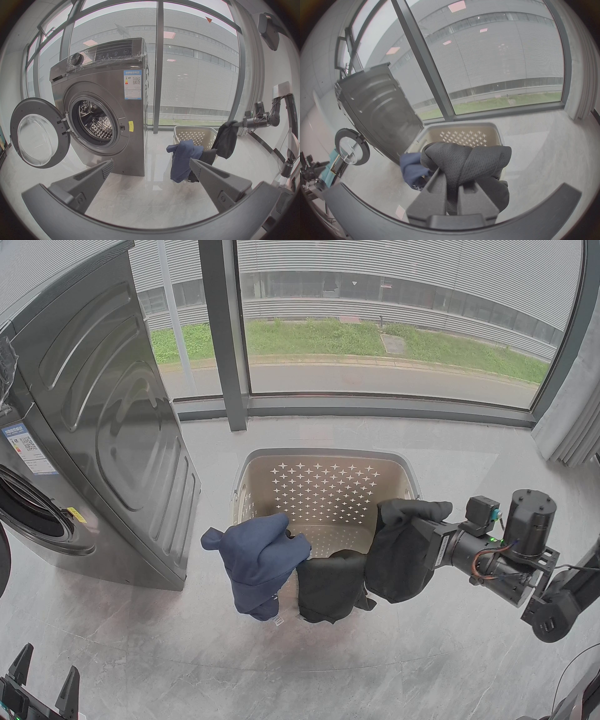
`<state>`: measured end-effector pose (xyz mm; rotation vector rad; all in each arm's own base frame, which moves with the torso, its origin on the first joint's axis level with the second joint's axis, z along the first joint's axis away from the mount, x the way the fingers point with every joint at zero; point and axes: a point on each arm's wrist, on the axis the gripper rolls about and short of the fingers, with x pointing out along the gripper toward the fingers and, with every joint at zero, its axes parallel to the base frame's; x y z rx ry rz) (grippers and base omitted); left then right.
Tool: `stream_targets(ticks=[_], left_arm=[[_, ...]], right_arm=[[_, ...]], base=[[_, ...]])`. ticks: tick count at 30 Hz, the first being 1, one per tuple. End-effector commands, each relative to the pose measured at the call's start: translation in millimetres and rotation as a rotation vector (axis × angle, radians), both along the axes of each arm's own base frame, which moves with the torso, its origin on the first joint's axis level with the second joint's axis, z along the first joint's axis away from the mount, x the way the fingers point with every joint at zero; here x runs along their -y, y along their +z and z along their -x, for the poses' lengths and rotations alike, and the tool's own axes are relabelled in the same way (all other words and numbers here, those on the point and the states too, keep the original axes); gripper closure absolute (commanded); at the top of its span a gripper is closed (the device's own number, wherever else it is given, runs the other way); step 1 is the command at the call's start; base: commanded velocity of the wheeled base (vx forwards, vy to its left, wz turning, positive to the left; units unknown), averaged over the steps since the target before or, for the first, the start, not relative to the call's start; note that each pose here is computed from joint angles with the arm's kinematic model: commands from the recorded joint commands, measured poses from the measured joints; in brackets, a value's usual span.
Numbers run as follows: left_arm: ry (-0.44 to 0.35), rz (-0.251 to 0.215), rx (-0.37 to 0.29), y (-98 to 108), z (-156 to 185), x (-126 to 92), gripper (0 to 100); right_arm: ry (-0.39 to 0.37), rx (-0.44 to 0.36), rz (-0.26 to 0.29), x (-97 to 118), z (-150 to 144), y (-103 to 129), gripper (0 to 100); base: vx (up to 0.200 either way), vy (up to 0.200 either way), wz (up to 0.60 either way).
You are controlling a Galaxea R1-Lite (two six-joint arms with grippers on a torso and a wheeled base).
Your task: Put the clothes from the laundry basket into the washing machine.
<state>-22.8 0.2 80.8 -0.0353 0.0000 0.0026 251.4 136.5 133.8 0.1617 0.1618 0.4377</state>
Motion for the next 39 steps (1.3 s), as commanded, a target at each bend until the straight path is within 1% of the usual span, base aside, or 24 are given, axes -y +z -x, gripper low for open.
stream_targets(ticks=[1, 3, 6, 11, 15, 21, 31, 39], left_arm=[[-0.003, -0.005, -0.005, -4.7, -0.3, 0.0, 0], [-0.004, -0.005, -0.005, -4.7, -0.3, 0.0, 0], [-0.004, -0.003, -0.005, -4.7, -0.3, 0.0, 0], [-0.004, -0.003, -0.005, -4.7, -0.3, 0.0, 0], [-0.003, -0.003, -0.005, -4.7, -0.3, 0.0, 0], [-0.004, -0.003, -0.005, -4.7, -0.3, 0.0, 0], [-0.004, -0.003, -0.005, -4.7, -0.3, 0.0, 0], [-0.004, -0.002, -0.003, -4.3, -0.2, 0.0, 0]], right_arm=[[0.058, 0.152, -0.085, 7.7, 45.1, 56.3, 100], [0.059, 0.16, -0.09, 9.6, 48.1, 60.9, 100], [0.054, 0.162, -0.09, 11.6, 48.7, 61.4, 100], [0.079, 0.165, -0.093, 10.6, 57.8, 62.3, 100], [0.085, 0.16, -0.091, 9.9, 59.2, 60.4, 100], [0.116, 0.167, -0.094, 6.0, 65.5, 61.8, 100], [0.123, 0.166, -0.095, 5.2, 67.3, 61.1, 100], [0.154, 0.156, -0.089, 2.0, 72.0, 57.0, 100]], base=[[0.0, 0.0, 0.0], [0.0, 0.0, 0.0], [0.0, 0.0, 0.0], [-0.2, 0.0, 0.0], [-0.2, 0.0, 0.0], [0.0, 0.0, 0.0], [0.0, 0.2, 0.0], [0.0, 0.2, 0.0]])
